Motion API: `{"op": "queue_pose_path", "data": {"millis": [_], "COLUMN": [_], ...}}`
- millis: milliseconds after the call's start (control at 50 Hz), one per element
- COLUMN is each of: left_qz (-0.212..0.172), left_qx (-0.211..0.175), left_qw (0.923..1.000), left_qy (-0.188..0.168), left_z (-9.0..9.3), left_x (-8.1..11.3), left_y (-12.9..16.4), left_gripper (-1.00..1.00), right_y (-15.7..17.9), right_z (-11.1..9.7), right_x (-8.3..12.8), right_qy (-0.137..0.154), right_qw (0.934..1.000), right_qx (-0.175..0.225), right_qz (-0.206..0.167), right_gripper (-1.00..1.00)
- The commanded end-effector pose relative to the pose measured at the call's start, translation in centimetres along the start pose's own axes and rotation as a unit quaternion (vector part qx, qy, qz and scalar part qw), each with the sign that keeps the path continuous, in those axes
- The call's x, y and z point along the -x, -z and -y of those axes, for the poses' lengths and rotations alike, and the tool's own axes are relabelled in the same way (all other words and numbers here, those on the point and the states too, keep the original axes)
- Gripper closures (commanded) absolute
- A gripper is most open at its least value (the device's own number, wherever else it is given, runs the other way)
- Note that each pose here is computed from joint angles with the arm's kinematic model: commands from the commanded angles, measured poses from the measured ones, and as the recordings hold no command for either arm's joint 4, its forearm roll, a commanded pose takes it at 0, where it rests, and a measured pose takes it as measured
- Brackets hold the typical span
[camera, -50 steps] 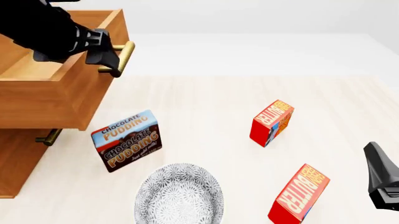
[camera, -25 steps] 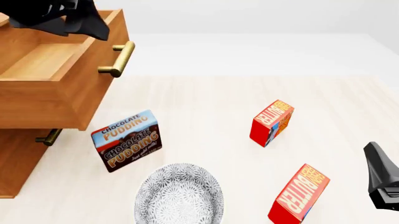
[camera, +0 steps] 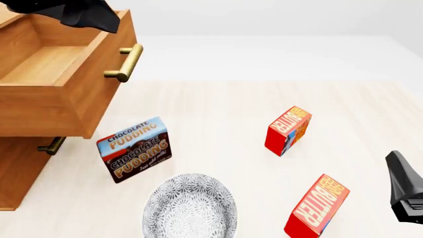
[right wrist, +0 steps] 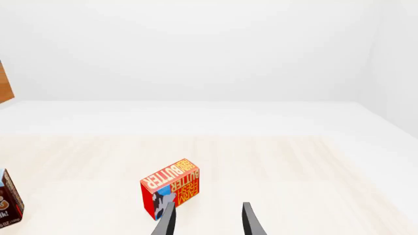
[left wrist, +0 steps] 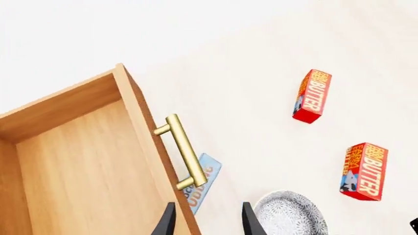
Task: Put the butter at the front in the top drawer of the cabinet and close it.
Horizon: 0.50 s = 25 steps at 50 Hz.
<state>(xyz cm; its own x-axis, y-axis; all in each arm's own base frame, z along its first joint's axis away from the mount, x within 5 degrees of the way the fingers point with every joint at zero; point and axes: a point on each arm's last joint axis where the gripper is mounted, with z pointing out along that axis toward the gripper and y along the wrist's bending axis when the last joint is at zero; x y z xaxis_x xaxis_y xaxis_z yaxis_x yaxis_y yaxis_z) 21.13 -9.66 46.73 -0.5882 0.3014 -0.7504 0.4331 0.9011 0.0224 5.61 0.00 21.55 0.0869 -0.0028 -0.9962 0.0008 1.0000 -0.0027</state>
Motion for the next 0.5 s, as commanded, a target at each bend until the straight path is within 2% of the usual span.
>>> {"op": "queue_pose_path", "data": {"millis": [20,40,160,280,380,400,500], "left_qz": [0.016,0.022,0.034,0.051,0.053,0.053,0.052], "left_qx": [-0.017,-0.027,-0.022,-0.039,-0.047,-0.059,-0.060], "left_qw": [0.9989,0.9979,0.9972,0.9944,0.9928,0.9915,0.9911], "left_qy": [-0.040,-0.055,-0.063,-0.084,-0.097,-0.104,-0.107], "left_z": [1.0,1.7,1.5,2.7,3.4,4.2,4.4], "left_x": [0.2,0.4,0.6,1.4,1.9,2.2,2.4], "left_y": [0.0,-0.1,-0.4,-1.0,-1.7,-2.3,-3.0], "left_gripper": [-1.00,-1.00,-1.00,-1.00,-1.00,-1.00,-1.00], "right_y": [0.0,0.0,0.0,0.0,0.0,0.0,0.0], "right_z": [0.0,0.0,0.0,0.0,0.0,0.0,0.0], "right_x": [0.0,0.0,0.0,0.0,0.0,0.0,0.0], "right_qy": [-0.001,0.000,0.000,0.000,-0.001,0.000,0.000], "right_qw": [1.0000,1.0000,1.0000,1.0000,1.0000,1.0000,1.0000], "right_qx": [0.000,0.000,0.000,0.000,0.000,0.000,0.000], "right_qz": [0.000,0.000,0.000,0.000,0.000,0.000,0.000], "right_gripper": [-1.00,-1.00,-1.00,-1.00,-1.00,-1.00,-1.00]}}
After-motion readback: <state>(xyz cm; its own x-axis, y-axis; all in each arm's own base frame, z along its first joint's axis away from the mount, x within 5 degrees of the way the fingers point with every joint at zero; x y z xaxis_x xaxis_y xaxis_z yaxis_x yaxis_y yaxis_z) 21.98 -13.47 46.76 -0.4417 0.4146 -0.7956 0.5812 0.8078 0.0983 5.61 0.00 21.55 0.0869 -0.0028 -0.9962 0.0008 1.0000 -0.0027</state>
